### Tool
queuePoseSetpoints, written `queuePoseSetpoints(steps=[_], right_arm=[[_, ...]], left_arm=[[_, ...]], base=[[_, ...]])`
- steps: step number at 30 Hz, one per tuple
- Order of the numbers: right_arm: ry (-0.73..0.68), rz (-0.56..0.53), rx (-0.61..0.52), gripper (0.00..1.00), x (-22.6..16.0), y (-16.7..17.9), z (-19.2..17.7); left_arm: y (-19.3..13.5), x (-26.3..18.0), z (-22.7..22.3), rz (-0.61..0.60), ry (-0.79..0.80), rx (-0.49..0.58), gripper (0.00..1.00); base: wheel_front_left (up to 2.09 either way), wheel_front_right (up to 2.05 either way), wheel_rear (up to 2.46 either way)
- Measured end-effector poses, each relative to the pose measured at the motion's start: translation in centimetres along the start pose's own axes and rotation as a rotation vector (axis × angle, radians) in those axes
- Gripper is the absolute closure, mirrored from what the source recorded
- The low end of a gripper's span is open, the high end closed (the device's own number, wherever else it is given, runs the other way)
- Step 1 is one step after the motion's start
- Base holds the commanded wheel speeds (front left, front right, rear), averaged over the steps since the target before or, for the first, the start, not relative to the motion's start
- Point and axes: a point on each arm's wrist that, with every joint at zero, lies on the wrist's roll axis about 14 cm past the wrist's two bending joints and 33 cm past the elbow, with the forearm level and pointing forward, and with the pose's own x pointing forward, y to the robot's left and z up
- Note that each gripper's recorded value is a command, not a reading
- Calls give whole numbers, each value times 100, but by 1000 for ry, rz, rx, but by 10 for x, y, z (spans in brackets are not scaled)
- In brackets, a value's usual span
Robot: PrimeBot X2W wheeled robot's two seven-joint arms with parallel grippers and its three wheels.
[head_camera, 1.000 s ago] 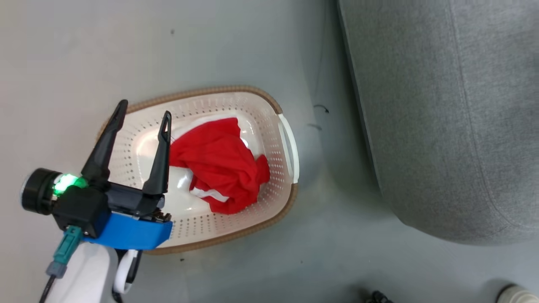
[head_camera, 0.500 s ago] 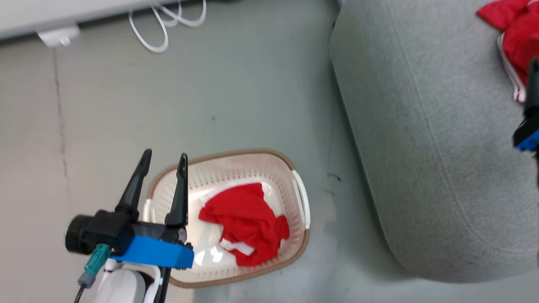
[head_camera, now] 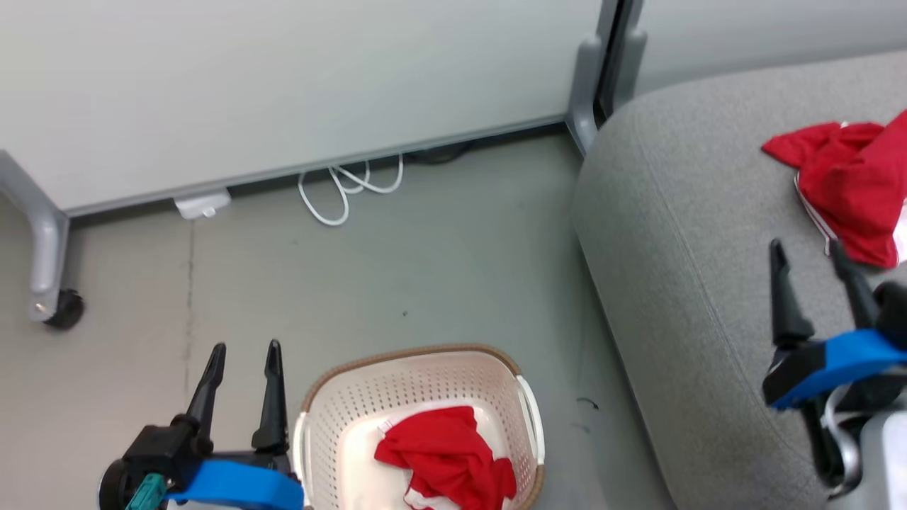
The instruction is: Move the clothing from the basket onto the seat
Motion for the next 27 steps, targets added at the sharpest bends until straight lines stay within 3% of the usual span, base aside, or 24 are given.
queuePoseSetpoints(steps=[3,13,27], right_arm=[[-27,64,20,0,-19,27,5],[-43,141,1,0,-47,55,-3],[26,232,7,0,-61,85,-32]], left_arm=[[12,-16,4,46,-10,8,0],[44,-44,11,157,-31,6,0],[51,-53,7,182,-19,1,0]], base=[[0,0,0],[0,0,0],[0,0,0]])
